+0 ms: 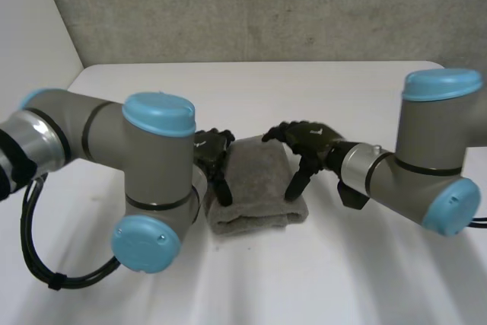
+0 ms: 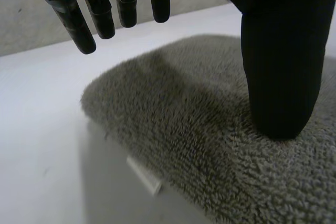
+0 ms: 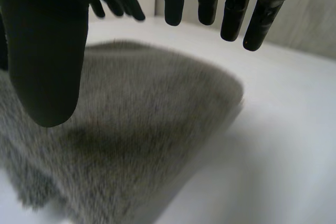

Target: Fold the towel.

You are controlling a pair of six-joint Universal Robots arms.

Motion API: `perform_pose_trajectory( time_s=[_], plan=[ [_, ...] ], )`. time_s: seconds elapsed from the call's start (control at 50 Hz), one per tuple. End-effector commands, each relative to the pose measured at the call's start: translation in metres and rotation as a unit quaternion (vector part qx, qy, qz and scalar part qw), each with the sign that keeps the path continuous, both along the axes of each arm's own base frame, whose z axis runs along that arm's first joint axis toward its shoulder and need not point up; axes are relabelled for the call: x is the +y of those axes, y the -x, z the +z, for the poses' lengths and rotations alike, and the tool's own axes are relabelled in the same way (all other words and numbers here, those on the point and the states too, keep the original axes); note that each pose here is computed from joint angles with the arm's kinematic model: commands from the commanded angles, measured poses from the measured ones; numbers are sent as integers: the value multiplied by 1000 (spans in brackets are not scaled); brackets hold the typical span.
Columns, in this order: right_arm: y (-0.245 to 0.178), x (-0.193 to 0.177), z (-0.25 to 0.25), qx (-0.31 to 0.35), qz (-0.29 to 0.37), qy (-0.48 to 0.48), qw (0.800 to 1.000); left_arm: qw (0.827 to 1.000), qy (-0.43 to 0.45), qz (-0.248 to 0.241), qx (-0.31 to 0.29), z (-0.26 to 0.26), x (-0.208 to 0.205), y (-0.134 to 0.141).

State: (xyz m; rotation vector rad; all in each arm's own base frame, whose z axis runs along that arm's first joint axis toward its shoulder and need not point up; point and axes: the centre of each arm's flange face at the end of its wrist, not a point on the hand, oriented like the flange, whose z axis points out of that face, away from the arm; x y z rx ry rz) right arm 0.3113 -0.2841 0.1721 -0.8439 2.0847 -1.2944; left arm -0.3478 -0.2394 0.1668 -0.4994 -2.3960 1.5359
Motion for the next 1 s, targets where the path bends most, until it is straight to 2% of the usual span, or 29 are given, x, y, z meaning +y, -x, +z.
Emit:
perform_pose_trajectory(
  time_s=[0.02, 0.14, 0.24, 0.34, 0.42, 0.46, 0.5, 0.52, 0.56, 0.58, 0.6, 0.62, 0.66, 0.68, 0.72, 0.78, 0.9, 1.0],
  plan=[
    [-12, -11, -35, 47, 28, 1, 999, 1000, -4, 19, -24, -23, 1, -2],
    [-11, -14, -41, 84, 35, 32, 995, 999, -15, 15, -34, -36, 0, -2],
    [-6, -18, -27, 123, 22, 90, 988, 999, -8, 1, -34, -31, 0, 1],
    [-1, -26, -10, 115, 1, 120, 986, 999, 18, -24, -38, -18, -5, 8],
    [3, -28, 15, 98, -15, 149, 984, 998, 40, -23, -32, 3, -13, 4],
    [8, -31, 31, 84, -29, 163, 983, 998, 57, -11, -17, 22, -21, -3],
    [21, -35, 67, 50, -72, 191, 978, 996, 89, 9, 9, 59, -34, -19],
    [21, -35, 67, 50, -73, 191, 978, 996, 89, 9, 10, 59, -34, -19],
    [42, -40, 104, 22, -131, 218, 967, 990, 130, 26, 40, 104, -43, -41],
    [42, -40, 104, 22, -131, 218, 967, 990, 130, 26, 40, 104, -43, -41],
    [53, -43, 120, 14, -159, 231, 960, 987, 146, 30, 51, 125, -44, -53],
    [64, -45, 134, 7, -184, 243, 952, 987, 147, 30, 51, 125, -44, -53],
    [74, -45, 145, 3, -202, 254, 946, 982, 174, 35, 65, 164, -43, -81],
    [74, -45, 146, 3, -202, 254, 946, 982, 174, 35, 65, 164, -43, -81],
    [87, -44, 167, -1, -223, 280, 934, 980, 184, 42, 70, 187, -43, -108],
    [96, -41, 178, 1, -233, 284, 930, 978, 191, 35, 75, 202, -42, -125],
    [98, -34, 171, 10, -231, 259, 938, 979, 182, 14, 87, 206, -35, -127],
    [97, -32, 160, 16, -228, 239, 944, 984, 156, 10, 84, 190, -29, -125]
  ],
)
